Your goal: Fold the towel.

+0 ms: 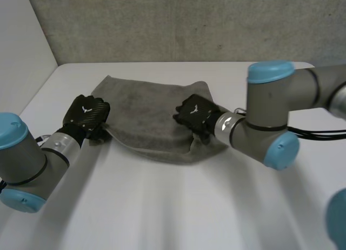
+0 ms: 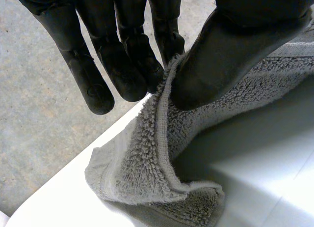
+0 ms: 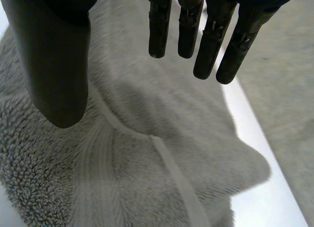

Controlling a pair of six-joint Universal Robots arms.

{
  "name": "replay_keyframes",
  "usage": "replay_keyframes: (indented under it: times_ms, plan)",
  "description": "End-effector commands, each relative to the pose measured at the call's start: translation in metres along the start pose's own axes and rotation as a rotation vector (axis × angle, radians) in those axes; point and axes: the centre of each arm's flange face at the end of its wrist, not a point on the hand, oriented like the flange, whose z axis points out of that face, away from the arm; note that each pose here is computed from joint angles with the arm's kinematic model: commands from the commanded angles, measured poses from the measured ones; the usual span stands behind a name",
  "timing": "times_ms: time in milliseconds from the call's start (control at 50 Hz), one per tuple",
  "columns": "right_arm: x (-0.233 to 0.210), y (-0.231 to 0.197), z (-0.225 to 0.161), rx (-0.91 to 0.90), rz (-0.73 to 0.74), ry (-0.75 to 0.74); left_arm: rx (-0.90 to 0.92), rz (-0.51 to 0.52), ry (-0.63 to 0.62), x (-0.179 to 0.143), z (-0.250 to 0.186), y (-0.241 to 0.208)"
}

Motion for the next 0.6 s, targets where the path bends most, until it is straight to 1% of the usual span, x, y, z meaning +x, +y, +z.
replay_keyframes:
  times_ms: [20,300,600]
  plan:
    - [-0.020,0.011,0.020,-0.052,-0.109,-0.103,-0.001,0.000,-0.005,-0.002,-0.001,0.000]
    - [-0.017,0.014,0.017,-0.073,-0.110,-0.117,-0.004,-0.001,-0.006,-0.002,0.000,0.001]
    - [-0.013,0.024,-0.002,-0.136,-0.098,-0.151,-0.001,0.003,-0.030,-0.011,0.002,0.001]
